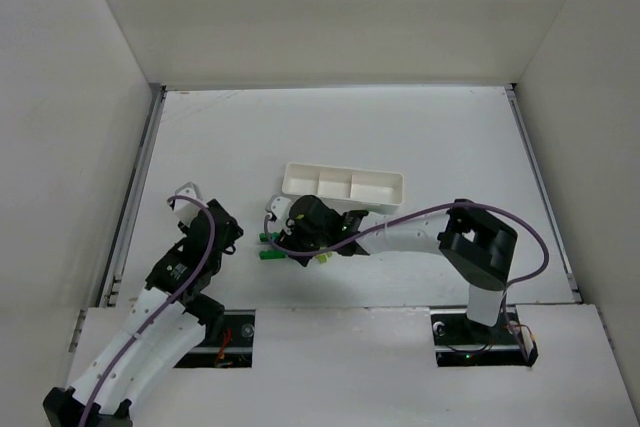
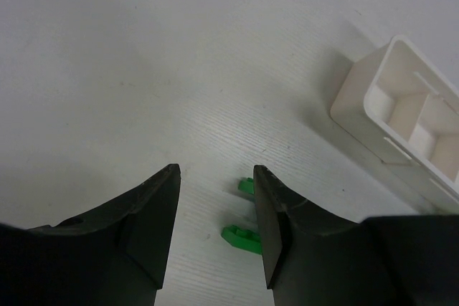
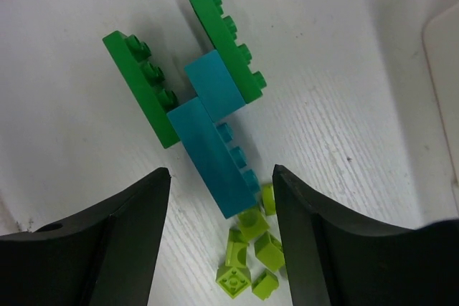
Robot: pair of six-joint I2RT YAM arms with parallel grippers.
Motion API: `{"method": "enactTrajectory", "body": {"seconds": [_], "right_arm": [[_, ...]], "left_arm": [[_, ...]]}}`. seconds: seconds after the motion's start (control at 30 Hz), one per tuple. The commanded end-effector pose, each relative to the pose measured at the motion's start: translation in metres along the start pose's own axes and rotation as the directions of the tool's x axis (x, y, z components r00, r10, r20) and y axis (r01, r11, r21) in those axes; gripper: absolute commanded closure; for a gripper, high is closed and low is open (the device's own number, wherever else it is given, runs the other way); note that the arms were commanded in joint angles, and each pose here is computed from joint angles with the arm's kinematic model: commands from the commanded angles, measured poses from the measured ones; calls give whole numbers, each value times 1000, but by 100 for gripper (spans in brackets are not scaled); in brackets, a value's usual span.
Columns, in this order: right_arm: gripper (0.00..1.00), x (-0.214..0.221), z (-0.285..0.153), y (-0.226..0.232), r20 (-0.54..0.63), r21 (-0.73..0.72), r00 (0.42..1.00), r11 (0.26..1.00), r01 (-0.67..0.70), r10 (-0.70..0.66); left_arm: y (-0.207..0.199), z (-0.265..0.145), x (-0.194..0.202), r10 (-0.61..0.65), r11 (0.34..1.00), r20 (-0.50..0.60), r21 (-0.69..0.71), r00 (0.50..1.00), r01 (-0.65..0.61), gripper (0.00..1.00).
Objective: Sort the legos into containers by color
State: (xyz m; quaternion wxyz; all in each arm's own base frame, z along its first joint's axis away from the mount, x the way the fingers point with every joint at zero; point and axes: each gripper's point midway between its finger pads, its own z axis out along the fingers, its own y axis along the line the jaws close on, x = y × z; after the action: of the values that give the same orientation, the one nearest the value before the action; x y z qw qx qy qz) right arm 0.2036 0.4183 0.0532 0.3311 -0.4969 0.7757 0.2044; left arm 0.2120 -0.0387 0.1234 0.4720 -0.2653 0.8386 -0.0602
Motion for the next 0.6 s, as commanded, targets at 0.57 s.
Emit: {"method": "enactTrajectory", "body": {"seconds": [0.57], "right_arm": [[76,-25,9,7,70,-48,998,999,1,3]], "left_arm": [[5,0,-8,-87,996,33,-10,996,87,51]]}}
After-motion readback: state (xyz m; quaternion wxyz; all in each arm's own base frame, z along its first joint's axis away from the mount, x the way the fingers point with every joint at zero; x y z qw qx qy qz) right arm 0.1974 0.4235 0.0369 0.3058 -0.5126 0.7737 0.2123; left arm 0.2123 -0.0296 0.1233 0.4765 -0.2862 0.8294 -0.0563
